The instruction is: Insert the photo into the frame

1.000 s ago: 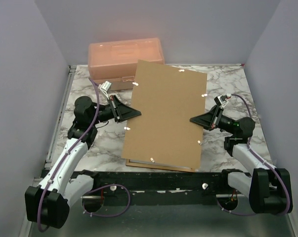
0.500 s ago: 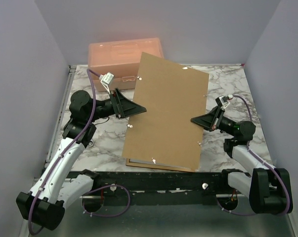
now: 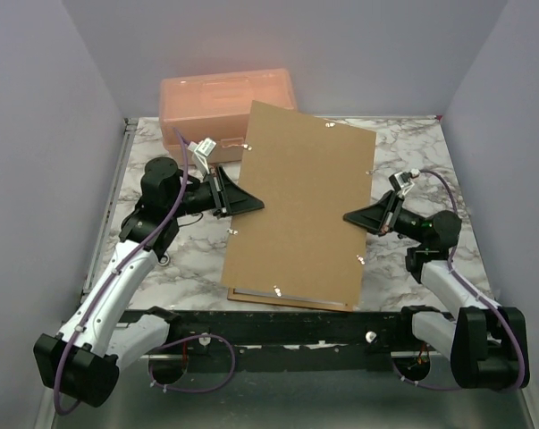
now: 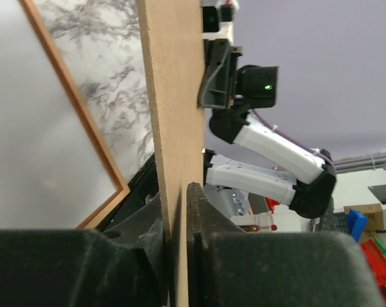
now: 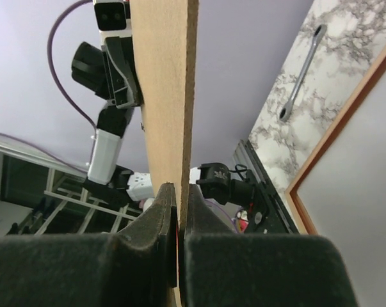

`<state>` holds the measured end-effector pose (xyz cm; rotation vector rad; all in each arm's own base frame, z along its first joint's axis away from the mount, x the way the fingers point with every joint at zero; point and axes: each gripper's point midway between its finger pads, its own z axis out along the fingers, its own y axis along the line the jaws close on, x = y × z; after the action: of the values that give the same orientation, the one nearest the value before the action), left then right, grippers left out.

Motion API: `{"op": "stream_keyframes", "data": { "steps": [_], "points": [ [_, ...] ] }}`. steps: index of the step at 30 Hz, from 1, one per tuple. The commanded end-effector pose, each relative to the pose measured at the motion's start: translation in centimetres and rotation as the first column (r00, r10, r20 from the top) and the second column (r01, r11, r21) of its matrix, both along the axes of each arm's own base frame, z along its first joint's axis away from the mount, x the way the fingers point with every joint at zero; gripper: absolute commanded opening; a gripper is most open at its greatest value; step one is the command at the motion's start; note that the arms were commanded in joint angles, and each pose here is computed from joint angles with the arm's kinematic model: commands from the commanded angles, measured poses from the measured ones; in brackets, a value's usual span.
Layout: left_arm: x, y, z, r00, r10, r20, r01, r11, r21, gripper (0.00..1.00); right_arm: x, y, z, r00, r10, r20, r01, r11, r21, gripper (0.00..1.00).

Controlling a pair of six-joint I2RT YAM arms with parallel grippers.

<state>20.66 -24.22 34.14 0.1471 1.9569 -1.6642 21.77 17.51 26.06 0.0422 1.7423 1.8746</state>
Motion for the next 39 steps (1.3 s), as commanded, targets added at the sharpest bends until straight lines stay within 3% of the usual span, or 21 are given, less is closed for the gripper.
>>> {"op": "stream_keyframes", "data": {
  "steps": [1,3,6,10,11,14,18,26,35,39],
  "points": [
    [-1.6,-0.6,0.2,0.996,-0.082,0.045,0.079,0.995,0.068,0.07,0.3,0.2,-2.1,1.000,0.023,0.011,-0.022,0.993,-0.118,0.08],
    [-1.1,-0.4,-1.0,0.998,-0.057,0.003,0.057,0.994,0.093,0.00,0.7,0.1,-2.4,1.000,0.002,0.011,0.000,0.987,-0.159,0.22],
    [0.0,-0.1,-3.0,0.998,-0.021,-0.063,0.026,0.997,0.075,0.00,1.3,-0.1,-2.5,1.000,-0.029,0.010,0.030,0.975,-0.218,0.42],
    [1.1,0.7,-4.3,0.995,-0.013,-0.098,0.007,0.998,-0.056,0.00,2.3,-0.6,-2.3,0.995,-0.099,0.009,0.098,0.956,-0.276,0.68],
    [1.4,1.1,-4.3,0.997,-0.008,-0.083,0.000,0.996,-0.087,0.00,2.7,-0.9,-2.4,0.991,-0.136,-0.001,0.129,0.945,-0.301,0.78],
    [1.5,2.1,-3.7,0.999,-0.013,-0.052,0.004,0.986,-0.168,0.00,3.7,-1.8,-2.3,0.976,-0.217,0.019,0.209,0.911,-0.355,0.94],
    [1.1,3.7,-2.2,0.999,-0.019,0.030,0.025,0.971,-0.239,0.00,4.1,-2.8,-2.1,0.953,-0.303,0.015,0.281,0.865,-0.416,1.00],
    [-1.8,5.9,2.1,0.967,-0.032,0.253,0.123,0.928,-0.353,0.00,4.8,-5.2,1.3,0.876,-0.472,0.103,0.463,0.760,-0.456,1.00],
    [-2.0,6.1,1.6,0.966,-0.034,0.256,0.130,0.922,-0.366,0.00,4.9,-6.3,2.5,0.835,-0.536,0.126,0.526,0.710,-0.467,1.00],
    [-2.2,6.1,2.1,0.964,-0.047,0.260,0.143,0.921,-0.363,0.00,5.0,-5.8,1.7,0.855,-0.512,0.083,0.487,0.736,-0.471,1.00]
  ]
}}
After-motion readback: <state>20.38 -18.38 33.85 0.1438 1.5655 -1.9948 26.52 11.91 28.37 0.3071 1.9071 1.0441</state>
